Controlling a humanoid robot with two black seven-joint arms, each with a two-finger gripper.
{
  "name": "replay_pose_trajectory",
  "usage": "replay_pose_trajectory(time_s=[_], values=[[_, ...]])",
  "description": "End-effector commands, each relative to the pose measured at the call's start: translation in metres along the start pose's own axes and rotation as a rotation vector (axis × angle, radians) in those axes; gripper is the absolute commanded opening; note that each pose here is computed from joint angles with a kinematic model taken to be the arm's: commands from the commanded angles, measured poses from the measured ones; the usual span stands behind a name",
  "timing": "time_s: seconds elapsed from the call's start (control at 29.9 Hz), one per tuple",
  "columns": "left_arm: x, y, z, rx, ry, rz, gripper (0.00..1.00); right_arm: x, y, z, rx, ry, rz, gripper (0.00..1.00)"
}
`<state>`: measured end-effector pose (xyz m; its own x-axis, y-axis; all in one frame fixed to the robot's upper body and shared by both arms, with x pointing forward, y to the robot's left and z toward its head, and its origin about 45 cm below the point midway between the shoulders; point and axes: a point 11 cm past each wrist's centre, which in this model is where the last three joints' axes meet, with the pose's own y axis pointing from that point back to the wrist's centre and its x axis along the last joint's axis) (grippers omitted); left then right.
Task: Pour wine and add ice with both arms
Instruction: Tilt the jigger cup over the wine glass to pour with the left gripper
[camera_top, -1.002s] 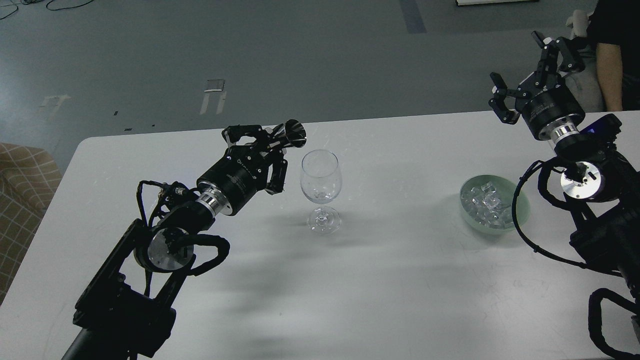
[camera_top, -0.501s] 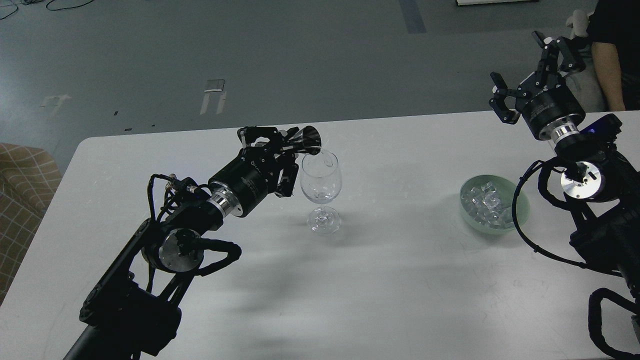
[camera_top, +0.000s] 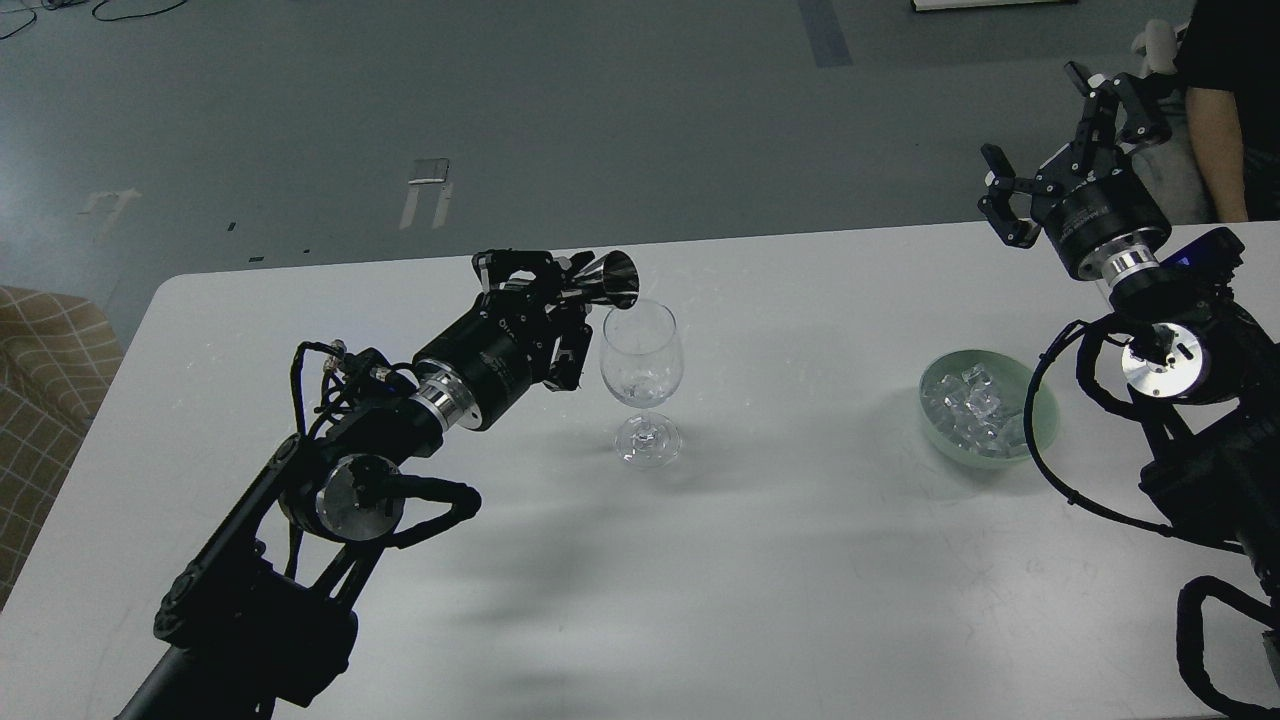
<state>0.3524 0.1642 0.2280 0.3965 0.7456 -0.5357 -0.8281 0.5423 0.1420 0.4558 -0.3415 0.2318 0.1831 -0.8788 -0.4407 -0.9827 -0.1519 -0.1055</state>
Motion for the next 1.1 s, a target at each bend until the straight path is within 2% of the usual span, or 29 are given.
replay_pose_trajectory(time_s=[0.0,1.07], values=[[0.004,0.002,0.004,-0.003,-0.021,0.002,0.00,0.000,0.000,0.000,0.000,0.000,0.001,1.00],[0.006,0.002,0.022,-0.021,-0.183,0.011,0.00,0.002,0.002,0.003,-0.005,-0.001,0.006,1.00]])
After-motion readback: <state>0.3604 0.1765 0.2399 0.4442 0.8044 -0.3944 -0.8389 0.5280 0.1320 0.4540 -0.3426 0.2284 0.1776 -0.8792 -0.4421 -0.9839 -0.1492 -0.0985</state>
